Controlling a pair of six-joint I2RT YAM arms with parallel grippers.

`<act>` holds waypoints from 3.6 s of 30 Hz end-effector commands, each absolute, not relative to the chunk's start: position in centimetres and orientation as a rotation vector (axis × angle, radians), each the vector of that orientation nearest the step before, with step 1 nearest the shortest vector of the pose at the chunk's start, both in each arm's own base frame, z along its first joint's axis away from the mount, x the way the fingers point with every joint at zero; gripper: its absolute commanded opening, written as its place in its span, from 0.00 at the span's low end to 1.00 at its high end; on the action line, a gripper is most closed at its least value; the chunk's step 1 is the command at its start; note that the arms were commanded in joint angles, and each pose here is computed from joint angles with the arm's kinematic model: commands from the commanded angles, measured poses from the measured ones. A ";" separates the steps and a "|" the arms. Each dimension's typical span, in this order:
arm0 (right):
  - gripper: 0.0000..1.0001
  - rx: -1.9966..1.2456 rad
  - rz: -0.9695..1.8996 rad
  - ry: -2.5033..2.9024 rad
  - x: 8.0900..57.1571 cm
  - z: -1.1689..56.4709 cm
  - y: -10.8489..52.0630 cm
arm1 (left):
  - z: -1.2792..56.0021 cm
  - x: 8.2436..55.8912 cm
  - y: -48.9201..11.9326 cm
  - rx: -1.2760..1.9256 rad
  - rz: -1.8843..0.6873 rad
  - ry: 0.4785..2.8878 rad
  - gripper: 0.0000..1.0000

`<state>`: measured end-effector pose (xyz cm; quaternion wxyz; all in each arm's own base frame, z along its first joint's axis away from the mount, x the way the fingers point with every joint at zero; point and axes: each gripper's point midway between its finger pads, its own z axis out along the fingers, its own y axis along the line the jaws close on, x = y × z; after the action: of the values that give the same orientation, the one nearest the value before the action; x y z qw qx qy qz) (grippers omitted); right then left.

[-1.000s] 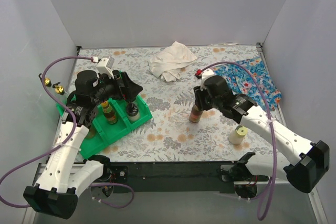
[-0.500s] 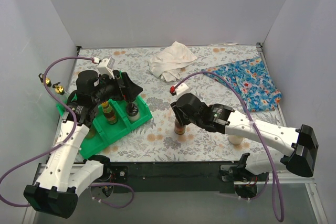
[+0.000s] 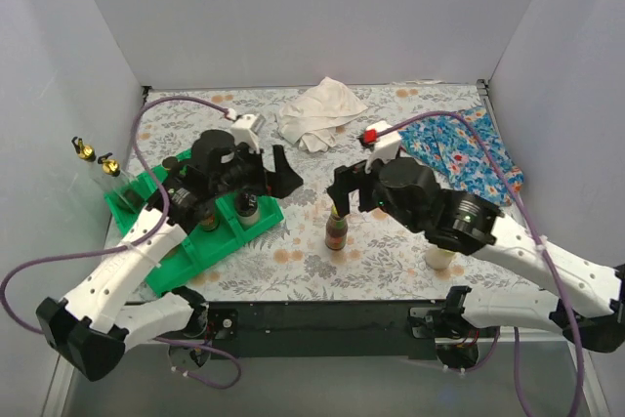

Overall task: Organize the condiment bottles
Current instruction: Move the bottle to the center of the board, then pick up the bottle from the center of the board, then place the bottle in the storage box.

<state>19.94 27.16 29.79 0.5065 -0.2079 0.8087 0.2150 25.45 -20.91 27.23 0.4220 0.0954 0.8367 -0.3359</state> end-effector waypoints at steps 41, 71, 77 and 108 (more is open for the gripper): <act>0.93 -0.078 0.620 1.626 17.2 38.7 13.1 | 21.6 20.2 -32.5 0.493 -0.504 2.151 0.00; 0.93 -0.081 0.634 1.637 16.9 38.5 13.1 | 27.7 19.8 -7.1 -0.353 0.111 1.970 0.00; 0.93 -0.064 0.620 1.625 16.9 38.8 12.3 | 26.4 21.4 -6.7 -0.351 0.212 2.019 0.00; 0.93 -0.079 0.634 1.637 16.7 38.1 12.7 | 20.4 26.0 -5.6 -0.441 0.120 1.956 0.00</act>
<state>16.74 13.02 37.63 0.6333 -0.0508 0.7236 0.2696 24.78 -5.20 18.89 0.5027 -0.1533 0.8457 0.0928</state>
